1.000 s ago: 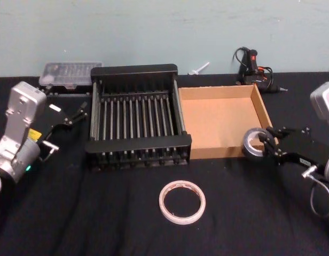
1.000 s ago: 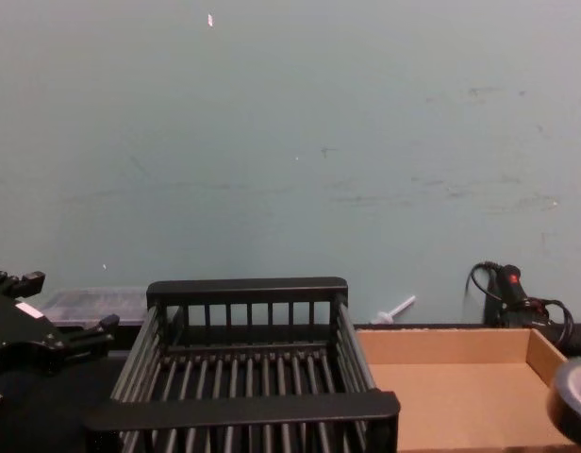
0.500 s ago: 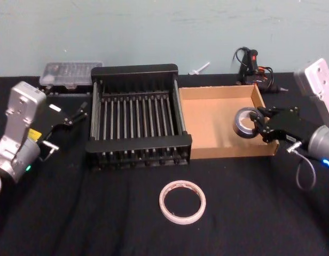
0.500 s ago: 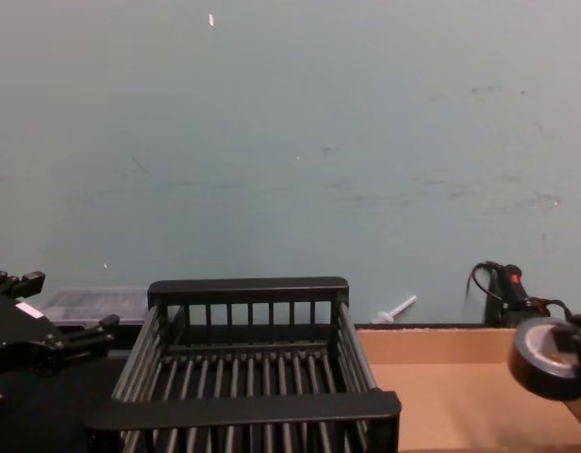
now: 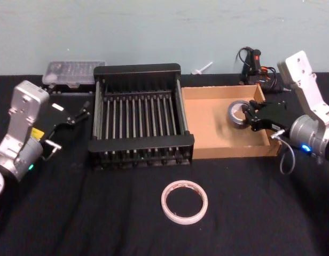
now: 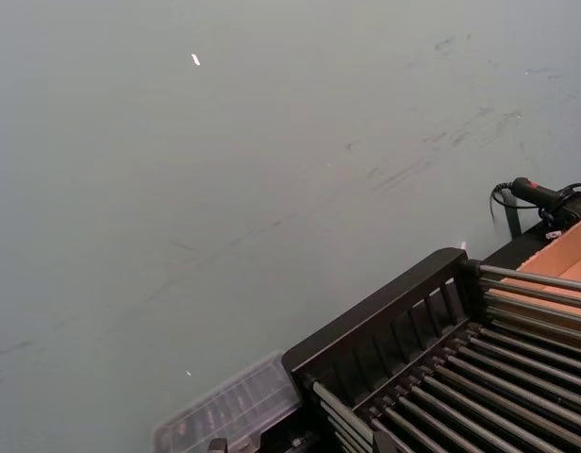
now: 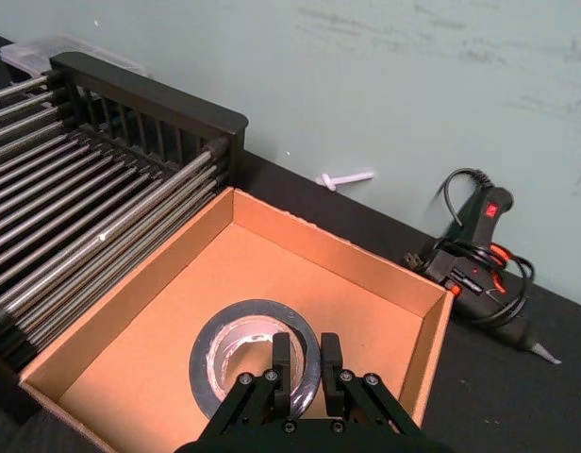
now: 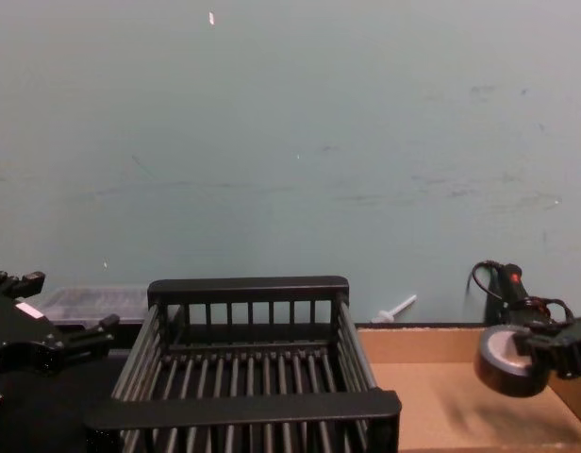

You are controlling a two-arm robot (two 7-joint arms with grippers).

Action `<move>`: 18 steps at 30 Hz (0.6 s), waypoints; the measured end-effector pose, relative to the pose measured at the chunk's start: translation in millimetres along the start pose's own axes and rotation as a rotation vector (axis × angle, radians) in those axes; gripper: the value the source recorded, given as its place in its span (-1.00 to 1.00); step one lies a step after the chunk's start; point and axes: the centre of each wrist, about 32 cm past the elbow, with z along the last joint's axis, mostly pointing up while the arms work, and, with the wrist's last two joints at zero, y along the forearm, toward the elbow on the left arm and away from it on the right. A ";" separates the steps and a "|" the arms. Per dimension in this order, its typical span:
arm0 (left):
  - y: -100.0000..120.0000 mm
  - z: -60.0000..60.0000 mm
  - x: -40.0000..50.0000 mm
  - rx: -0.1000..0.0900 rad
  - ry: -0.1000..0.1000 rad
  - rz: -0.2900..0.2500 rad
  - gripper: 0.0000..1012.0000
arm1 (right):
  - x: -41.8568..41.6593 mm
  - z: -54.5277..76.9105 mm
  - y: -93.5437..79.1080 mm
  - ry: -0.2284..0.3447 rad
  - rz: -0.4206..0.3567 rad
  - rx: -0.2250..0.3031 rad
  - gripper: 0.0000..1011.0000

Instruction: Pick up the white tape and place it into the black box , Pick up the silver tape and place it into the brown box.

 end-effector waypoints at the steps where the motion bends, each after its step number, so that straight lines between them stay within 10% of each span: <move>1: 0.0 0.0 0.0 0.000 0.000 0.000 0.98 | 0.1 -0.4 2.2 0.003 0.000 -0.002 -0.61; 18: 0.0 0.0 0.0 0.000 0.000 0.000 0.98 | -3.2 -7.9 26.1 0.029 -0.003 -0.027 -0.61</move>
